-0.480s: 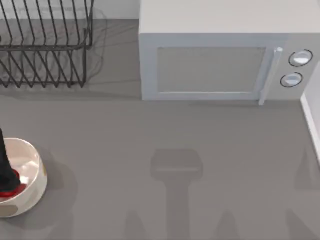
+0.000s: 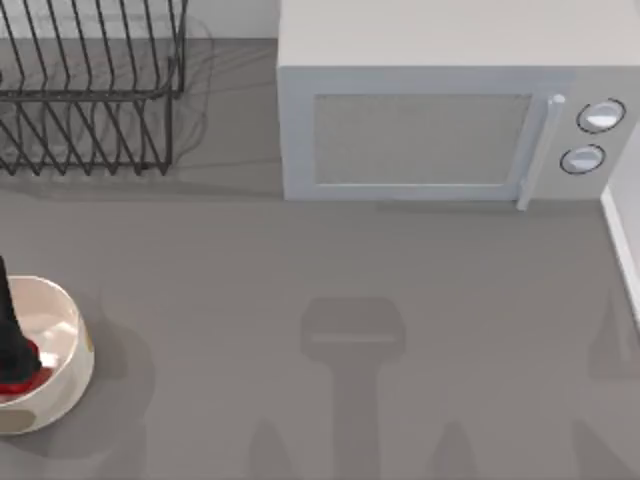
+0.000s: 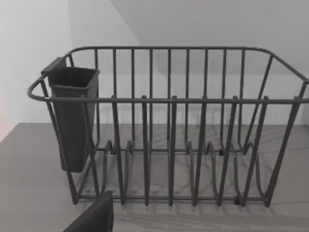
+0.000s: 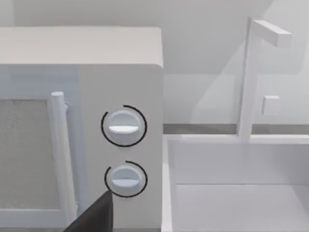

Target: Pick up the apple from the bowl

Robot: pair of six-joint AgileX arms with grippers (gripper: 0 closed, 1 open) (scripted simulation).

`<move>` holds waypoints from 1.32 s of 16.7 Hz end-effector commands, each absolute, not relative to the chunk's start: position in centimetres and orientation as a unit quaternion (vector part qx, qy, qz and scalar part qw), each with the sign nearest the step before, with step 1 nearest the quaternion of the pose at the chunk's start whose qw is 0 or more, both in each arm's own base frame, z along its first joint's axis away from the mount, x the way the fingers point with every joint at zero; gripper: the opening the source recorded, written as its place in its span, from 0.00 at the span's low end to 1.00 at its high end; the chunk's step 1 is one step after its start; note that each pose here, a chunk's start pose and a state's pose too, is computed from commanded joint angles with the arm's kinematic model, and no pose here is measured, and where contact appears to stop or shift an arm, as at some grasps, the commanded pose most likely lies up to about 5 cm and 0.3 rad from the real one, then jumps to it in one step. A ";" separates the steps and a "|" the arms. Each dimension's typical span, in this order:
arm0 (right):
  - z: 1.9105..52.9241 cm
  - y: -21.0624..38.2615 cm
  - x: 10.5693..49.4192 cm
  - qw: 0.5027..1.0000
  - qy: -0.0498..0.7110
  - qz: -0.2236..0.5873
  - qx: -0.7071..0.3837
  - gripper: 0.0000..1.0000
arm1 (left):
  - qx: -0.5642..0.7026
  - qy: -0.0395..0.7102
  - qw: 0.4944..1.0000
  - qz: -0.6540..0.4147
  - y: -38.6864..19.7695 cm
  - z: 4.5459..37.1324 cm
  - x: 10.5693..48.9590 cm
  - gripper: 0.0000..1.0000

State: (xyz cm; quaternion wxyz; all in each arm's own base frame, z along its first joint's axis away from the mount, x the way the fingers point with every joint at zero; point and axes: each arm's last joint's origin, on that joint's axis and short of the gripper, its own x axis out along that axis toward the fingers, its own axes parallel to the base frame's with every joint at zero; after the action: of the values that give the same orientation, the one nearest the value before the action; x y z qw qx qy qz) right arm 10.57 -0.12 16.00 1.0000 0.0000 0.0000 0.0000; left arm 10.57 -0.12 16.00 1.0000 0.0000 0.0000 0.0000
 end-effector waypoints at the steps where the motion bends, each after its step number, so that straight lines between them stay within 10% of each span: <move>1: 16.0 -0.1 10.6 1.000 0.000 0.000 0.000 1.00 | 0.000 0.000 1.000 0.000 -0.1 16.0 10.6 1.00; 16: 16.0 -0.1 10.6 1.000 0.000 0.000 0.000 1.00 | 0.000 0.000 1.000 0.000 -0.1 16.0 10.6 1.00; 22: 16.0 -0.1 10.6 1.000 0.000 0.000 0.000 1.00 | 0.005 0.113 0.994 0.003 0.0 18.5 11.2 1.00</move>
State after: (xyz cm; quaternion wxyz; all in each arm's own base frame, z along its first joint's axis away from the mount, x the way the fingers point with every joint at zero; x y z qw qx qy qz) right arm 10.57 -0.12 16.00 1.0000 0.0000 0.0000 0.0000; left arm 11.24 -0.02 18.54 0.9936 0.0047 0.1128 0.0029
